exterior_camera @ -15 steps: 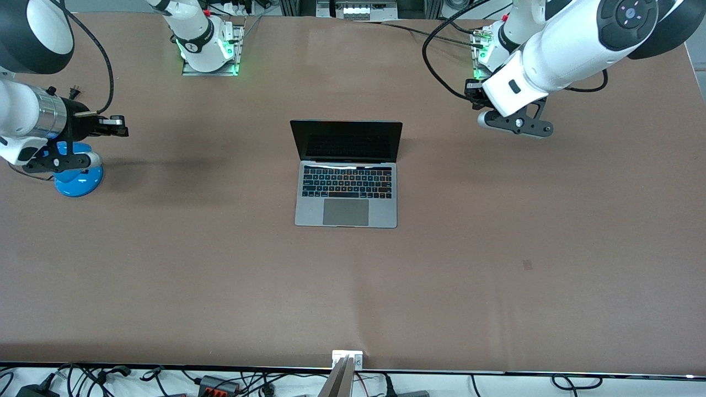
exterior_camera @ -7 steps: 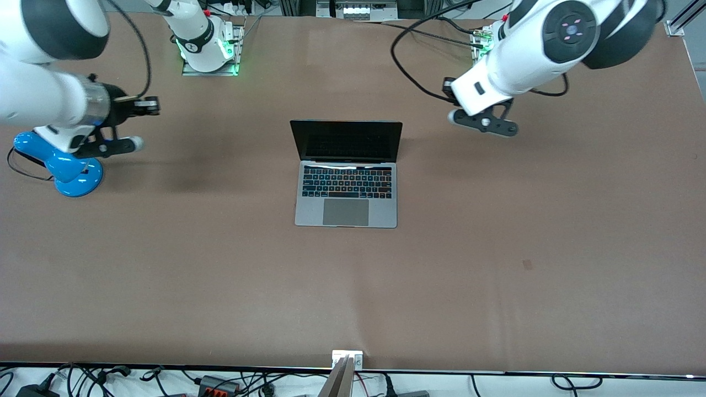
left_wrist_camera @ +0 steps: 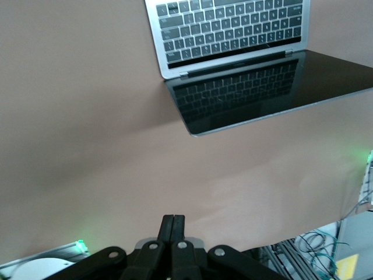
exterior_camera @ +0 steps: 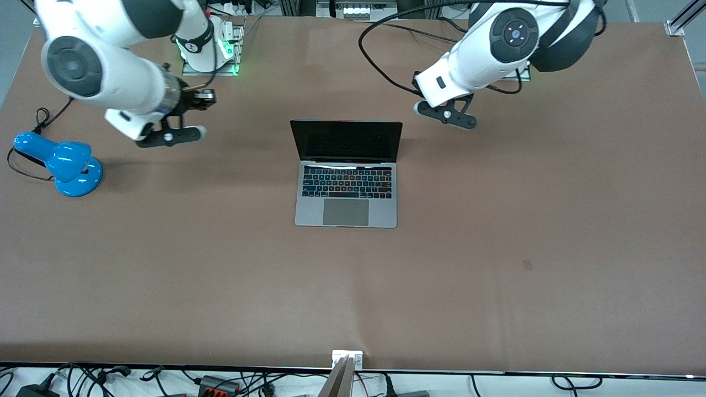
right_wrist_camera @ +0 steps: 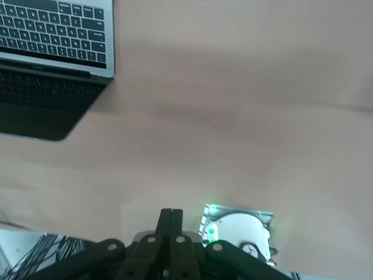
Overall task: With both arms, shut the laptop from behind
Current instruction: 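Bring both grippers behind the open laptop screen's back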
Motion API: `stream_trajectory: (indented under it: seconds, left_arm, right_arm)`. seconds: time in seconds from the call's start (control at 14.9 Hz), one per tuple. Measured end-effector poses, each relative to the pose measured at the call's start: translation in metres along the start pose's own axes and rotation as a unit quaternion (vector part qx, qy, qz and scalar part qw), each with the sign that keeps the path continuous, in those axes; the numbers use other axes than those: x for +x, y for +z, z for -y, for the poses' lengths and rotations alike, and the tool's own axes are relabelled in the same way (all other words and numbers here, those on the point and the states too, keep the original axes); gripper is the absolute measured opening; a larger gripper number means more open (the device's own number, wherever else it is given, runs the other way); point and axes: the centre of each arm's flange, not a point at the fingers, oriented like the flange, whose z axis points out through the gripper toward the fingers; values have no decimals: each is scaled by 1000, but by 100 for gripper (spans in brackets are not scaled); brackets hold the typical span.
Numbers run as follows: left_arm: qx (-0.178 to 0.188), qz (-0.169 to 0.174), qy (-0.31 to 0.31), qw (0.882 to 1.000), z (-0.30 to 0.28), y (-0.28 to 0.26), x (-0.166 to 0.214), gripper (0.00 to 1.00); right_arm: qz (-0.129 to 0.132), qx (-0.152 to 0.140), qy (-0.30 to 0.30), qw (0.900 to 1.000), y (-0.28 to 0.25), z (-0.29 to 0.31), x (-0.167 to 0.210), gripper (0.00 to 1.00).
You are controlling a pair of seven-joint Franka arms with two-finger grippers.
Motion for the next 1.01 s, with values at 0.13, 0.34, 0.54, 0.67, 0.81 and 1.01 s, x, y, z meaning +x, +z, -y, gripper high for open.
stream_trajectory:
  seconds: [0.13, 0.34, 0.54, 0.67, 0.81, 1.01]
  left_arm:
    - [-9, -6, -5, 1000, -4, 17, -4, 1]
    - [-7, -38, -10, 999, -20, 55, -11, 1]
    - [-6, -47, -16, 999, -24, 81, -14, 1]
    - [-6, -43, -22, 999, -18, 85, -11, 1]
    - [-11, -44, -25, 999, -15, 89, -6, 1]
    - [-25, -49, -29, 998, -12, 98, 7, 1]
  right_arm:
    - [-11, -9, 0, 1000, 22, 26, -9, 1]
    - [-39, -18, 13, 999, 60, 67, -29, 1]
    - [-70, -19, 24, 997, 88, 111, -44, 1]
    - [-71, -12, 21, 997, 105, 121, -46, 1]
    - [-78, 3, 16, 997, 124, 131, -47, 1]
    - [-102, 16, 7, 995, 141, 143, -45, 1]
